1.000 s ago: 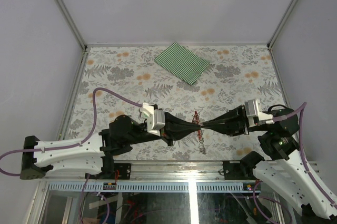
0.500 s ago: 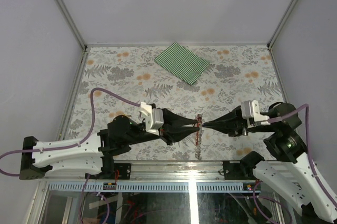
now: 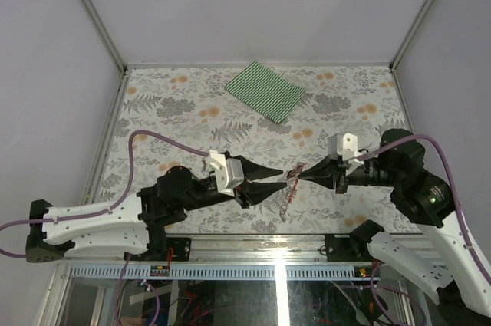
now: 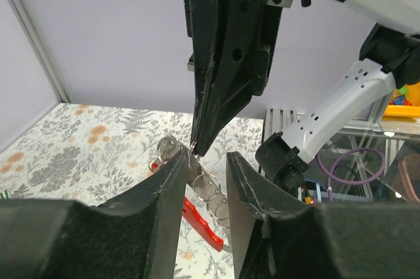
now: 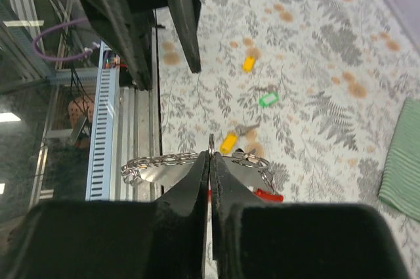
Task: Put the keys on the keyring
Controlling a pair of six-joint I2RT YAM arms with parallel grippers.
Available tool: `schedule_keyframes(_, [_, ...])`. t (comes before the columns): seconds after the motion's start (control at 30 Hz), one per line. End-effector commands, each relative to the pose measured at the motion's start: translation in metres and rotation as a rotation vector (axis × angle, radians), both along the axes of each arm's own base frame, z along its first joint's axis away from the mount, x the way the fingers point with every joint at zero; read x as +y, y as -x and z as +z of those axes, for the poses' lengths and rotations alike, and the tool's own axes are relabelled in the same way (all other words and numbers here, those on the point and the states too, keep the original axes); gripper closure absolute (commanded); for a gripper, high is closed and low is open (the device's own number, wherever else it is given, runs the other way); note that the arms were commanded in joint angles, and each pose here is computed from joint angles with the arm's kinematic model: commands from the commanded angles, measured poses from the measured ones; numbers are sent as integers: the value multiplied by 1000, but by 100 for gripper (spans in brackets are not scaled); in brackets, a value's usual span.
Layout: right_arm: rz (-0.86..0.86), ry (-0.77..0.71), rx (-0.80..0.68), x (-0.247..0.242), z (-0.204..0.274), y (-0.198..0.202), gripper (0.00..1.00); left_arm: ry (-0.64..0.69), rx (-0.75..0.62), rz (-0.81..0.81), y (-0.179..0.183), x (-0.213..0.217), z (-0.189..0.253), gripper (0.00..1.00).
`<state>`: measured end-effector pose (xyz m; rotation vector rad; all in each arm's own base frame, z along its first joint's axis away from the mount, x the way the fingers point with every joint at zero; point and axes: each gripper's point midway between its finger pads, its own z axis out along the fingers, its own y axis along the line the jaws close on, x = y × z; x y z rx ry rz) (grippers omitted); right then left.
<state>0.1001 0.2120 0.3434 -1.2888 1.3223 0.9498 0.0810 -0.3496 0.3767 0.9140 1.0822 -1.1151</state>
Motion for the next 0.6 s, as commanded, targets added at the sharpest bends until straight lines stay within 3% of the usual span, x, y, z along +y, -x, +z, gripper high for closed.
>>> schedule_keyframes(0.0, [-34,42,-26,-6,6,-5,100,-39,-33,15,-2,-3,7,68])
schedule_keyframes(0.3, [-7,62,-7,-4,5,-3,100,-154,-35,6,-5,-17,-16,66])
schedule_keyframes(0.57, [18,54,-7,-1,6,-1,100,-166,-28,18,-8,-19,-19,64])
